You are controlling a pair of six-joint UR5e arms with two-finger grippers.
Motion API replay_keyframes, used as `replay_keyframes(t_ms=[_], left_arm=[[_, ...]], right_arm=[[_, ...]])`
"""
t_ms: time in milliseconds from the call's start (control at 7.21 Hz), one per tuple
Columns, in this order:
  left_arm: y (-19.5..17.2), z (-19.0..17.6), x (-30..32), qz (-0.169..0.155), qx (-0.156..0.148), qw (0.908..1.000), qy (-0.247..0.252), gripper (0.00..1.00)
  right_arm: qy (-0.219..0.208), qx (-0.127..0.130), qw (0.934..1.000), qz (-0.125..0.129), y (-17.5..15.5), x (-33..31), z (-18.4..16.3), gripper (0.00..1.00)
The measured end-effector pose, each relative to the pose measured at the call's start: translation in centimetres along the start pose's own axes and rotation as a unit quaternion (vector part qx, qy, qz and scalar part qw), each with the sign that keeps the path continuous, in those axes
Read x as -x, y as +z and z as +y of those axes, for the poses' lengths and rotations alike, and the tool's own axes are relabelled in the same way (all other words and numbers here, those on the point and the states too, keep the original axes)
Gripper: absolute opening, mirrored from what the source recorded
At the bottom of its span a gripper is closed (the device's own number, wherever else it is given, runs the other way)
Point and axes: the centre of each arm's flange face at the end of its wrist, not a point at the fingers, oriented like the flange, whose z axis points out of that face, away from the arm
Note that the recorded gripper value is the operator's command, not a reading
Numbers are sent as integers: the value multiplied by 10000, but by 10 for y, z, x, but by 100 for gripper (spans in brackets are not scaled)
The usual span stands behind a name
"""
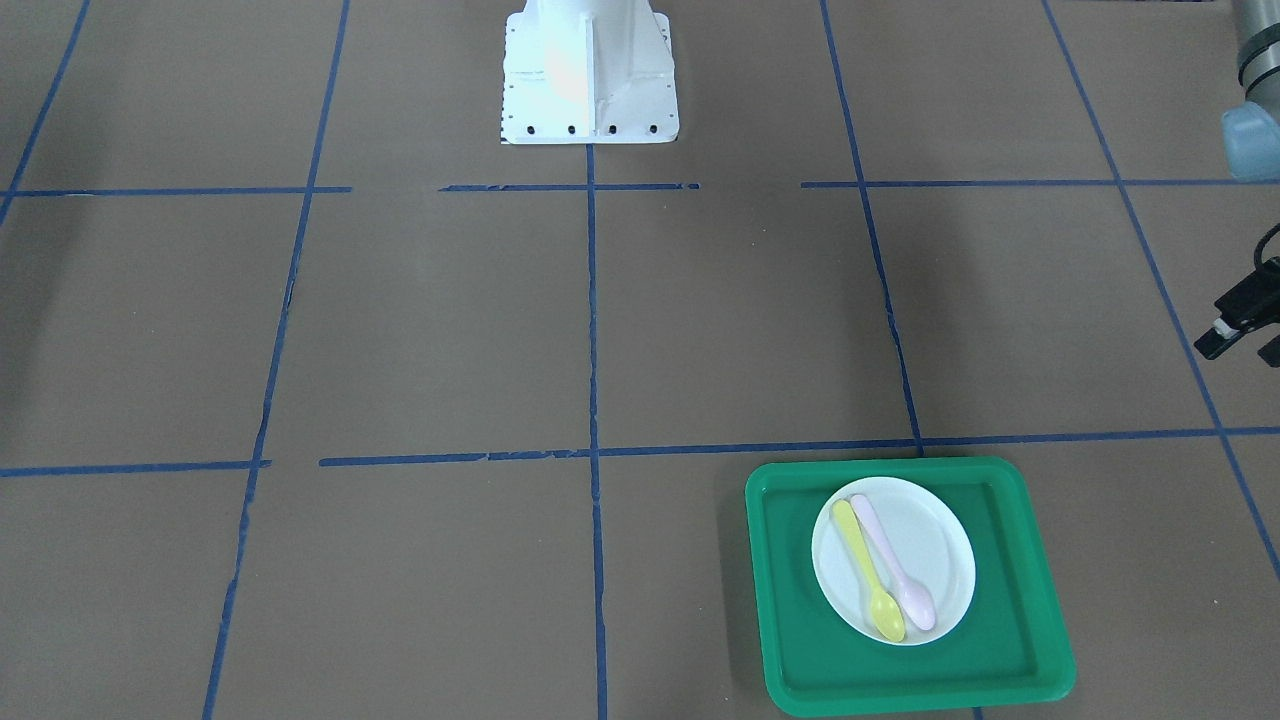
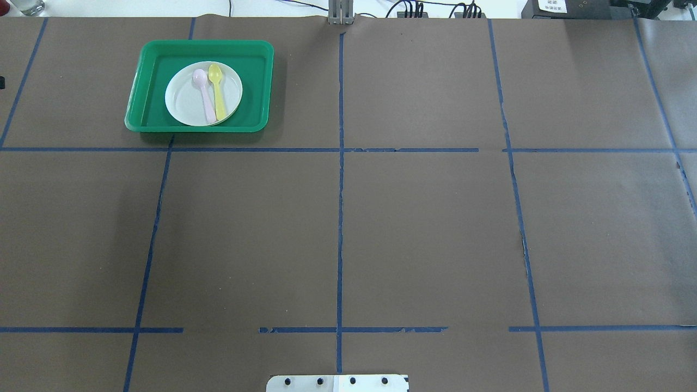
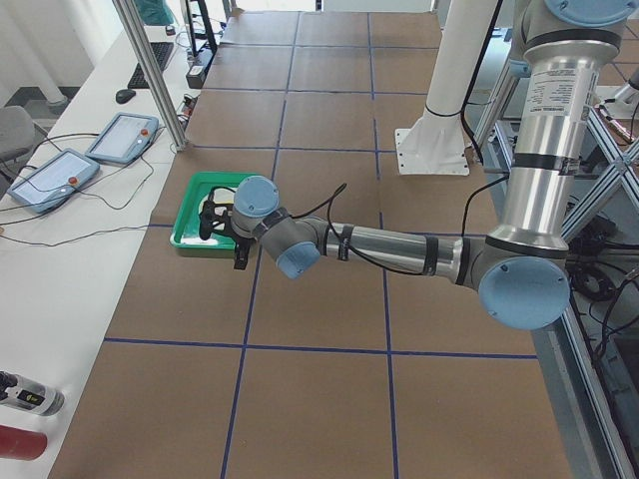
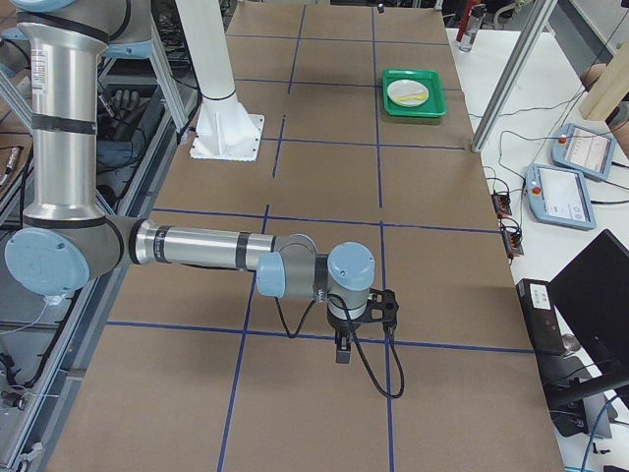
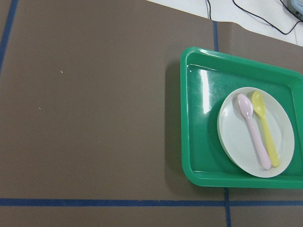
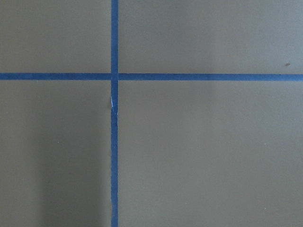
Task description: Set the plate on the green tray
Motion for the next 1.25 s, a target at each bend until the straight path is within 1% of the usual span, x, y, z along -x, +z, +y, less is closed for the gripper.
replay_keyframes(t_ms=[139, 277, 416, 554, 693, 832, 1109, 1248], left_arm=[[-20, -8, 13, -513, 39, 9977, 448, 100], [-35, -10, 33, -944, 259, 9912, 896, 100], [-42, 1, 60, -1157, 524, 9846, 1199, 100], [-46, 26, 94, -1260, 768, 9809, 1266, 100], [-43, 55, 125, -1282, 992, 9802, 1134, 100], [-38, 81, 149, -1222, 1203, 9807, 935, 100], [-25, 107, 175, -1004, 1497, 9820, 556, 100], [-20, 113, 181, -820, 1642, 9824, 338, 100]], right_arm=[[-1, -1, 10000, 0, 0, 0, 0, 100], [-3, -3, 10000, 0, 0, 0, 0, 100], [-4, -5, 10000, 1, 0, 0, 0, 100], [-5, -6, 10000, 3, 0, 0, 0, 100], [-4, -5, 10000, 2, 0, 0, 0, 100], [-1, -1, 10000, 1, 0, 0, 0, 100], [-1, -1, 10000, 0, 0, 0, 0, 100], [-1, -1, 10000, 0, 0, 0, 0, 100]])
